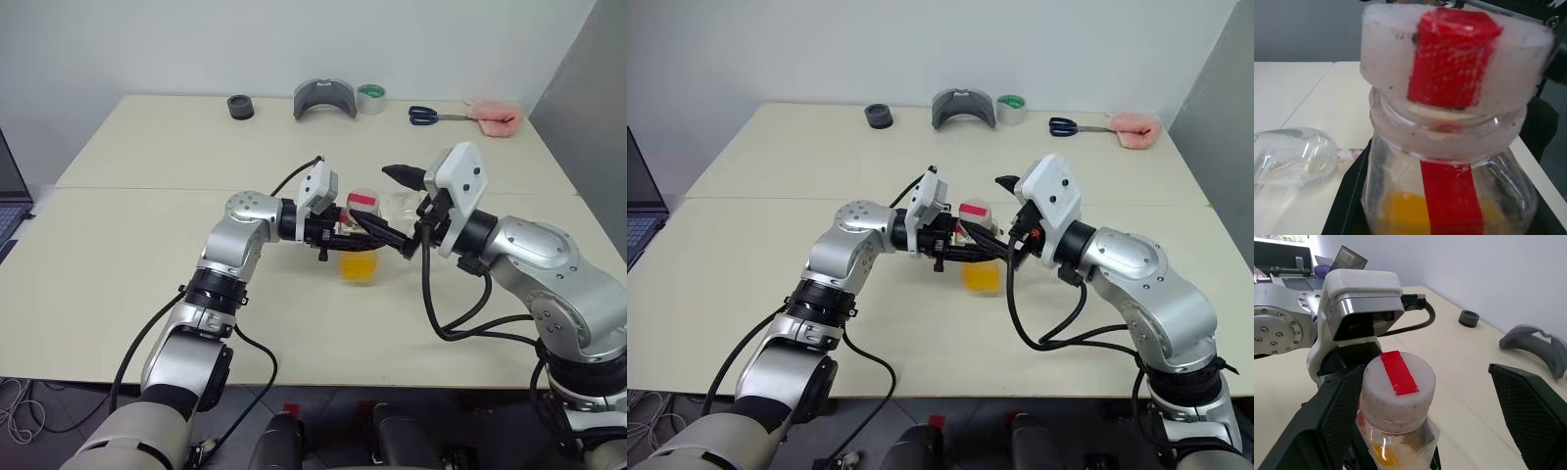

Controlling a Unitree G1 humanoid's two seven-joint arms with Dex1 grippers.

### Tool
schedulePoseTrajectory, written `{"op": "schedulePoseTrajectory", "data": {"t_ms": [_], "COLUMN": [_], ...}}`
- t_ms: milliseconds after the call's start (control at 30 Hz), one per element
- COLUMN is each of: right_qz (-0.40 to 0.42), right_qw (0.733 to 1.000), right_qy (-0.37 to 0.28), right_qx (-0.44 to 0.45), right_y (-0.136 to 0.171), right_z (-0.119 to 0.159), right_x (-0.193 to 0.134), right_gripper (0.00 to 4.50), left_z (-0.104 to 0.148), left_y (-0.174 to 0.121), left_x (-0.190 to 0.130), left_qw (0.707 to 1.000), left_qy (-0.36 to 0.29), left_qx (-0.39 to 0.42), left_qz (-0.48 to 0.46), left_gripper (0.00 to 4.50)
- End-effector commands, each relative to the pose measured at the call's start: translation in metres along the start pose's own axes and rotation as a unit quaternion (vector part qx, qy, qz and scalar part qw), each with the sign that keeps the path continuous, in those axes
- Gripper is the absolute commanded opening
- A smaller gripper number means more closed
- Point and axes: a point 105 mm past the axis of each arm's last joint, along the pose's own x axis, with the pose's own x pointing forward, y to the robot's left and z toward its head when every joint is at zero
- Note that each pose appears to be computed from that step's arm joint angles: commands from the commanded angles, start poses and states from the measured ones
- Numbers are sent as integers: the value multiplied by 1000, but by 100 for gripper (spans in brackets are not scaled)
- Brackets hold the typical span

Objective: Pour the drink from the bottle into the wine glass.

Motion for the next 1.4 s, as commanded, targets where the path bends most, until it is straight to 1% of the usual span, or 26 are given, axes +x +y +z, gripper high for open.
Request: {"op": "schedulePoseTrajectory", "data": {"t_ms": [33,567,833,1067,1267,1400], "right_qz": [-23,-14,16,34,27,39], "right_qw": [1000,1000,999,998,998,997], "right_qy": [-12,-13,-38,-29,-28,-26], "right_qx": [-14,-11,36,51,53,60], "right_y": [-9,-6,4,8,4,4], "right_z": [9,10,19,17,16,16], "right_x": [-8,-10,-11,-11,-10,-10], "right_gripper": [430,430,430,430,430,430], "left_z": [13,13,14,14,14,14], "left_y": [-4,-3,-2,-3,-3,-3], "left_x": [0,-1,0,0,0,0], "left_qw": [999,999,999,999,999,999], "left_qy": [-10,-10,-10,-11,-8,-8], "left_qx": [29,29,30,30,34,35], "left_qz": [-12,-10,-9,-7,-9,-10], "left_gripper": [176,176,176,176,176,176]}}
